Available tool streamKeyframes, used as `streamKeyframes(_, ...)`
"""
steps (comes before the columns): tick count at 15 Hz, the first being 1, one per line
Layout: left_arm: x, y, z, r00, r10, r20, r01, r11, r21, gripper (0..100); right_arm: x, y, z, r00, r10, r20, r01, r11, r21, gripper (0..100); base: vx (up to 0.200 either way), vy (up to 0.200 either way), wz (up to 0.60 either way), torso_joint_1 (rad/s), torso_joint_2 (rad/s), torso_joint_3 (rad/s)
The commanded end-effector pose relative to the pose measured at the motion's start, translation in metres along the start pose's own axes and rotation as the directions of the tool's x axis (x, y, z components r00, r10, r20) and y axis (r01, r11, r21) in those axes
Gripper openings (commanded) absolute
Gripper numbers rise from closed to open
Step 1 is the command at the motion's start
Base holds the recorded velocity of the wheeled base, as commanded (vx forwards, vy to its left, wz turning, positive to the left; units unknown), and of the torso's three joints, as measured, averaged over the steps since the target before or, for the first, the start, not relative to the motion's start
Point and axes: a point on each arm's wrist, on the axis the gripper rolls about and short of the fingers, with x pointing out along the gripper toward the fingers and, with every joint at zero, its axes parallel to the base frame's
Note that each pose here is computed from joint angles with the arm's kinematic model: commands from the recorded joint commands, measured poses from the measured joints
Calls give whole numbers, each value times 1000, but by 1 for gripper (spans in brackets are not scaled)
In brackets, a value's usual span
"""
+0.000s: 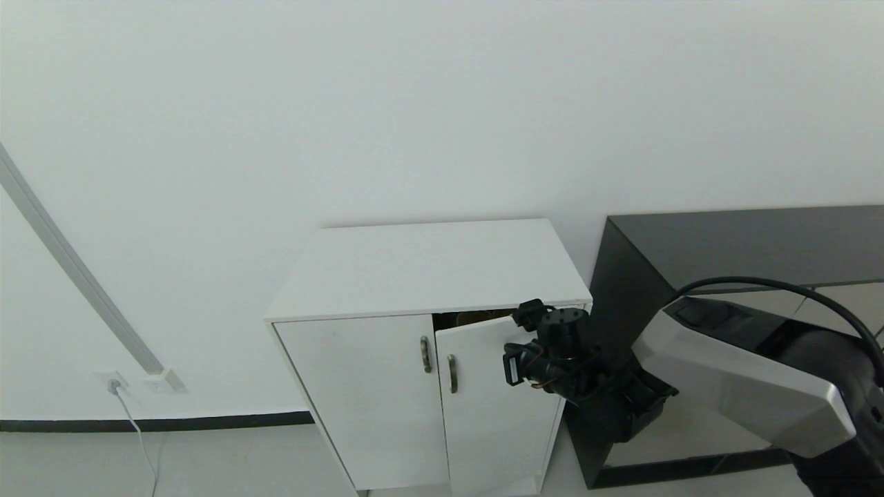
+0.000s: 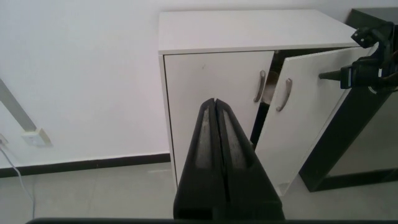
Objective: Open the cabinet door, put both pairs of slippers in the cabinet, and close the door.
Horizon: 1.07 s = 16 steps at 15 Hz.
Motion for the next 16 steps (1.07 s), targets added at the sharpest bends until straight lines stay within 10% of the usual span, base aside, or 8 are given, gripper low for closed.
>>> streamKeyframes(1, 0, 0, 0, 1000, 0, -1, 0, 1000, 0, 0, 9, -4, -1, 1000, -9, 2, 9, 1000, 3, 0, 0, 0, 0, 0, 0, 0)
streamKeyframes(16, 0, 0, 0, 1000, 0, -1, 0, 1000, 0, 0, 17, -21, 6, 999, -45, -1, 45, 999, 17, 0, 0, 0, 0, 0, 0, 0)
